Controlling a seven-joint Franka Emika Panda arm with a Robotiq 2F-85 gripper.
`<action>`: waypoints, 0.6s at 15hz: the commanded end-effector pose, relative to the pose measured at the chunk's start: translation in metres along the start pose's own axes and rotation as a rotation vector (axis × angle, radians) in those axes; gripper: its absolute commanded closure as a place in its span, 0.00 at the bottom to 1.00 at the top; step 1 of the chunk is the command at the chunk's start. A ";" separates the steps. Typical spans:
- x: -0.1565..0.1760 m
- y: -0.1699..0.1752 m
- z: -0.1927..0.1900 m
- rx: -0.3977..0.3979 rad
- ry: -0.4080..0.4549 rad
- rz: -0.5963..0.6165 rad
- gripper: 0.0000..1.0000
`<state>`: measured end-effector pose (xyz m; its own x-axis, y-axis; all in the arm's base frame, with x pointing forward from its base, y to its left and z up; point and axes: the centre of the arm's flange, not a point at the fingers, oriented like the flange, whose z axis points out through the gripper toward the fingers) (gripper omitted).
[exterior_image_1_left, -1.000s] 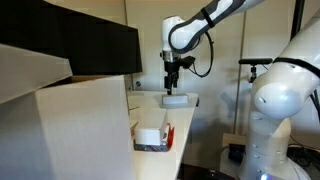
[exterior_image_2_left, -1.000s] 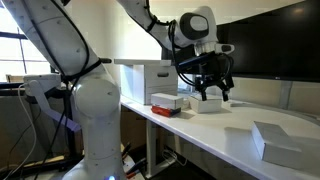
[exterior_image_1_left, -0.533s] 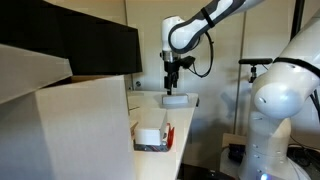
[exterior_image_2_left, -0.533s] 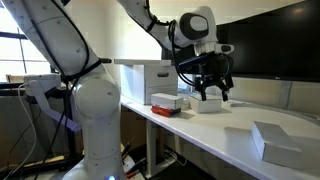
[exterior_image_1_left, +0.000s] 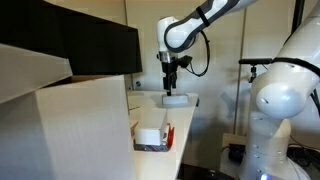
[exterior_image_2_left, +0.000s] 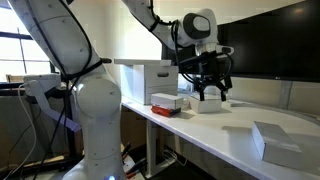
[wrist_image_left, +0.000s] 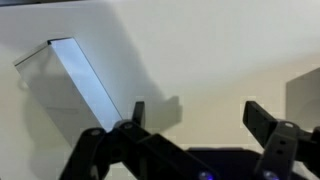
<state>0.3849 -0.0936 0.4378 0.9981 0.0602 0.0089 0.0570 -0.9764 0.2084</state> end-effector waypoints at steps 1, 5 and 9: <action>0.023 0.042 -0.004 0.003 -0.049 -0.055 0.00; 0.015 0.125 0.006 0.041 -0.094 -0.215 0.00; -0.038 0.221 0.017 0.088 -0.159 -0.360 0.00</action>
<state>0.3766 -0.2459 0.4533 0.9501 0.2773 -0.1427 0.2949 -0.9478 0.1215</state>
